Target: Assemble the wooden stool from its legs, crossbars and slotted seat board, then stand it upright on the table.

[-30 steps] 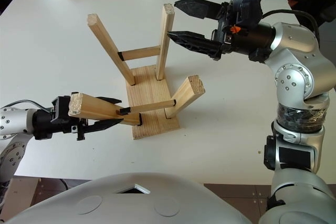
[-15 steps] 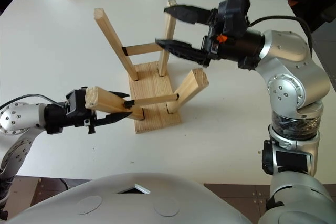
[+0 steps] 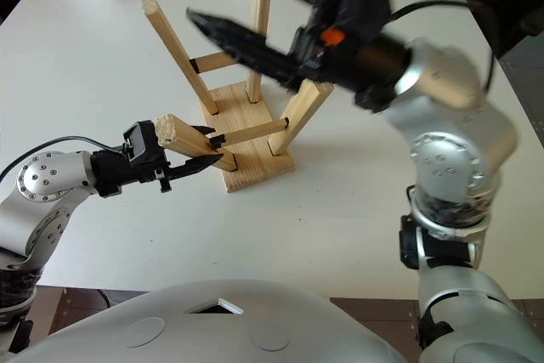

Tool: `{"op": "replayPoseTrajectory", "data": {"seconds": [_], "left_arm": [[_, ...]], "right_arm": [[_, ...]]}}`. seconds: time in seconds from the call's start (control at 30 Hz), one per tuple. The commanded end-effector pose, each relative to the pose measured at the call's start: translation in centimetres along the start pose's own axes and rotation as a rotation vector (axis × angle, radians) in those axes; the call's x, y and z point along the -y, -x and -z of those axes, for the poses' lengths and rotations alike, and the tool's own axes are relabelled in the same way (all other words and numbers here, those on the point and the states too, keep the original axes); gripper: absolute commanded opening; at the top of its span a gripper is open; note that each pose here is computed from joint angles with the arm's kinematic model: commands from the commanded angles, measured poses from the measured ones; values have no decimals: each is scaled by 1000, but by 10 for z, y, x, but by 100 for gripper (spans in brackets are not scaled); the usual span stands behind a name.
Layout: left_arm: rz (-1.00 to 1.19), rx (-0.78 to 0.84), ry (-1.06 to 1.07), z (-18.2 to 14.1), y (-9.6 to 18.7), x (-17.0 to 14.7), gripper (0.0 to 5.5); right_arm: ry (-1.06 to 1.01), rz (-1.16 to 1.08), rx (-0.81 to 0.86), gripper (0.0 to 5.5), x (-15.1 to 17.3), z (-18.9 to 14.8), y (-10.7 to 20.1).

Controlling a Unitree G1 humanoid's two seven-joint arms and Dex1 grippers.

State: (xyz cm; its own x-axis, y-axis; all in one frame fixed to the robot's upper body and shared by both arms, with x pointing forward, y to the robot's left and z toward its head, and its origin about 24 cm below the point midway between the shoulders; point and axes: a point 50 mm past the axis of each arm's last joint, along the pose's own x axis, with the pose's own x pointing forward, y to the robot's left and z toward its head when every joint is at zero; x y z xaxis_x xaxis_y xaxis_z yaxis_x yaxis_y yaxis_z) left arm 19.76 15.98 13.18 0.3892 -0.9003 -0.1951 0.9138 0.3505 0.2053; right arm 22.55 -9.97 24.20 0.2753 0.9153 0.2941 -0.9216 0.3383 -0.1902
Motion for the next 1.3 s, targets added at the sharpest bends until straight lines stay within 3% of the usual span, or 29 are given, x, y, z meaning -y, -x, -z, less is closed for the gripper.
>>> {"op": "replayPoseTrajectory", "data": {"seconds": [0.03, 0.2, 0.3, 0.67, 0.9, 0.97, 1.03, 1.23, 1.3], "left_arm": [[-18, -96, 37, 14, 2, -1, 204], [-12, -102, 42, 14, 1, -2, 204], [-8, -112, 42, 14, 1, -4, 204], [-44, -156, 41, 14, 2, -17, 204], [-63, -191, 56, 18, 4, -22, 204], [-67, -192, 59, 19, 3, -22, 204], [-67, -191, 60, 19, 2, -22, 204], [-72, -198, 60, 20, 2, -21, 204], [-73, -199, 61, 20, 2, -21, 204]], "right_arm": [[-67, 50, -140, 313, -12, 39, -2], [-155, 131, -554, 313, -29, 142, 28], [-181, 184, -649, 313, -31, 168, 41], [-156, 112, -501, 313, -24, 147, 20], [-150, 80, -100, 313, -6, 60, -10], [-125, 88, -52, 313, -4, 50, -16], [-128, 107, -76, 313, -5, 59, -17], [-77, 110, -398, 313, -22, 134, 4], [-74, 118, -423, 313, -26, 147, 7]]}}
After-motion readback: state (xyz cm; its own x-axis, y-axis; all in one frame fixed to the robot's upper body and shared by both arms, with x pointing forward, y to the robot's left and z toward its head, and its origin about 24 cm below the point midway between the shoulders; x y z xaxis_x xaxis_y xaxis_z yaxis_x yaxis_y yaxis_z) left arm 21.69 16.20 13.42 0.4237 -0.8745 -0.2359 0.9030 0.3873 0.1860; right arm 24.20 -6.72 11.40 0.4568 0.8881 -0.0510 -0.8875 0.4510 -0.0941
